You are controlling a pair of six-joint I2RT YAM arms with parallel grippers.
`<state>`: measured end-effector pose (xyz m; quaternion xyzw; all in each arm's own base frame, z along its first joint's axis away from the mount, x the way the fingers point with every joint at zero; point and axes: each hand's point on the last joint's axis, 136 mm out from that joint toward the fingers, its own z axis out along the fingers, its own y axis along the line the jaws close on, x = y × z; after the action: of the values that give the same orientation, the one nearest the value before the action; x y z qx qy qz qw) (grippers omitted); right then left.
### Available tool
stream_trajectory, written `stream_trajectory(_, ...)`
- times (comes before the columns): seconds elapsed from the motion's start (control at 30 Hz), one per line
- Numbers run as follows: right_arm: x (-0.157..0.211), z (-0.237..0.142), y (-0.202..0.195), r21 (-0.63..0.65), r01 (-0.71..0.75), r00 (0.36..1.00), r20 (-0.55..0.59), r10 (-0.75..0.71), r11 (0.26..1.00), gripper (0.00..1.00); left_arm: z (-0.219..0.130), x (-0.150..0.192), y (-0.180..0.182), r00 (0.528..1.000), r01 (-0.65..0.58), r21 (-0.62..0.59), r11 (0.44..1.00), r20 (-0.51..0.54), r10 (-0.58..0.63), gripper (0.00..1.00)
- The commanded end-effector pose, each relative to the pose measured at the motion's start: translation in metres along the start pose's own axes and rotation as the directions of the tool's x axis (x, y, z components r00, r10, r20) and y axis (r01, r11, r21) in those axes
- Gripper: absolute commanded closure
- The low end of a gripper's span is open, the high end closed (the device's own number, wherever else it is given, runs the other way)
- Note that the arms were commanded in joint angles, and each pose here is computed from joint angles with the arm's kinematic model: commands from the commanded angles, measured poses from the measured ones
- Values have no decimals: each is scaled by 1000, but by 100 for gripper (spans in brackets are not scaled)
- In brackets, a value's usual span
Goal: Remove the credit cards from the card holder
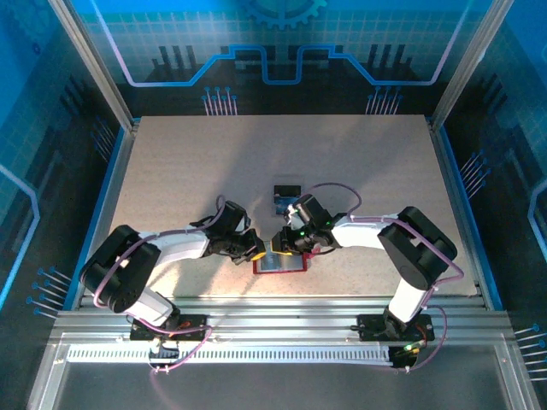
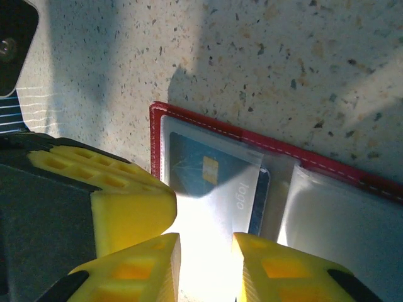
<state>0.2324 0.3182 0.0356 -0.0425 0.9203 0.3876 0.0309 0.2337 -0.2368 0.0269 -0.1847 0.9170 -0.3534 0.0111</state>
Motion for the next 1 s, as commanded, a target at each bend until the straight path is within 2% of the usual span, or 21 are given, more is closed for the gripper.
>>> stream_trajectory(0.0,2,5,6,-13,6,1000,-21,-7,1000,72,2,1,5,1000,0,-7,1000,-10,0,91)
stream_trajectory(0.97,3,-9,-3,76,36,999,-9,-35,996,71,3,2,10,1000,4,-16,1000,-9,-4,90)
